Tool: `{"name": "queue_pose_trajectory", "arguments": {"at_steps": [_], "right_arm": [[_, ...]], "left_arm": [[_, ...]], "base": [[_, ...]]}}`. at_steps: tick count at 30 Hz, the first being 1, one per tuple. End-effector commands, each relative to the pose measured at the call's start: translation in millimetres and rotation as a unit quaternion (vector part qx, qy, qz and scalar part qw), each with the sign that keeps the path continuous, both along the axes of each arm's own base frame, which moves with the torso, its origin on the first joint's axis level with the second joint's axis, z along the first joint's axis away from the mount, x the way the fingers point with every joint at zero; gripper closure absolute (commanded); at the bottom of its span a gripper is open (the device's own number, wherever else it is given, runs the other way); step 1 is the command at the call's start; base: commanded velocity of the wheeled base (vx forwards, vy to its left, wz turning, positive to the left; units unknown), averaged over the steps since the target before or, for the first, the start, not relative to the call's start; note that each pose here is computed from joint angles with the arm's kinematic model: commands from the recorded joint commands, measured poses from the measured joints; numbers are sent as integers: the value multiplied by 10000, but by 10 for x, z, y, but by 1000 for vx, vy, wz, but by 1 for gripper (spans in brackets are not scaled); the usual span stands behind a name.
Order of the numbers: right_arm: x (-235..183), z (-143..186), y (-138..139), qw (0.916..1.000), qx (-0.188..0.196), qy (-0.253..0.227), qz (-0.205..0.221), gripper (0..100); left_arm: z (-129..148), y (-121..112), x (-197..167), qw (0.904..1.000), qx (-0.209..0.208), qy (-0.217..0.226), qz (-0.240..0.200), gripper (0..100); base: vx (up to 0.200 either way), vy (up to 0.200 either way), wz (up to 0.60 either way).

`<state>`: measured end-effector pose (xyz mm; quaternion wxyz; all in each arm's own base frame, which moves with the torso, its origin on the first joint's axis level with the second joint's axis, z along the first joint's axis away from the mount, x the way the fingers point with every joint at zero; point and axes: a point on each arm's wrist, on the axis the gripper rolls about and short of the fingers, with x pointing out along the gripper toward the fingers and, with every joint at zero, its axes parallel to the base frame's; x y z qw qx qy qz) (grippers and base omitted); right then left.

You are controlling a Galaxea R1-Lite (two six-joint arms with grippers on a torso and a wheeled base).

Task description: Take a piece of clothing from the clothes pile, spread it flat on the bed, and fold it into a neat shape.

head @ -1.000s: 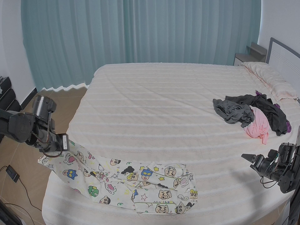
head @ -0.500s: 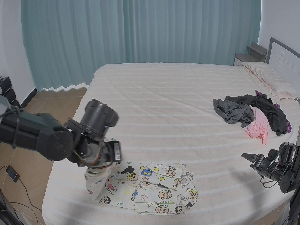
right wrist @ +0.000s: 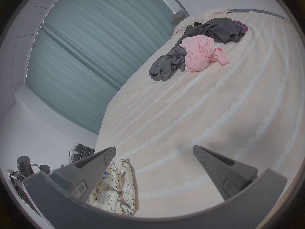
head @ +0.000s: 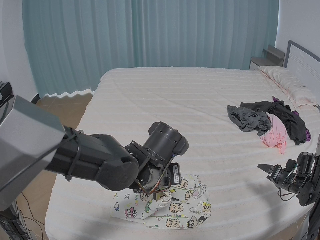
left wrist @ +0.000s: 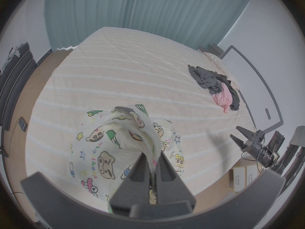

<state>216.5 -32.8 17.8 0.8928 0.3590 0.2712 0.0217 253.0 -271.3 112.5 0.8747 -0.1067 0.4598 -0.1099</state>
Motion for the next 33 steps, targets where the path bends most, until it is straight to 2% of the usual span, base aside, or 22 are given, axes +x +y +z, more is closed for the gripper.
{"name": "queue_pose_trajectory", "arguments": {"at_steps": [1, 6, 15, 16, 29, 33], "right_arm": [[-37, -18, 8, 10000, 16, 81, 4, 0], [-37, -18, 8, 10000, 16, 81, 4, 0], [-37, -18, 8, 10000, 20, 80, 11, 0], [-37, -21, 8, 10000, 21, 88, 11, 0], [-35, -51, 7, 9999, 31, 156, 4, 0], [-35, -59, 15, 9998, 43, 178, 33, 0]], "left_arm": [[-4, -84, 6, 9998, -182, -118, -46, 100], [61, -189, -14, 9974, -638, -325, -59, 100], [53, -209, -38, 9967, -750, -227, -204, 100], [51, -209, -40, 9967, -759, -204, -223, 0], [101, -182, -71, 9958, -897, -144, -100, 0], [312, 97, -114, 9921, -1212, -140, 298, 0]], "base": [[0, 0, 0], [0, 0, 0], [0, 0, 0], [0, 0, 0], [0, 0, 0], [0, 0, 0]]}}
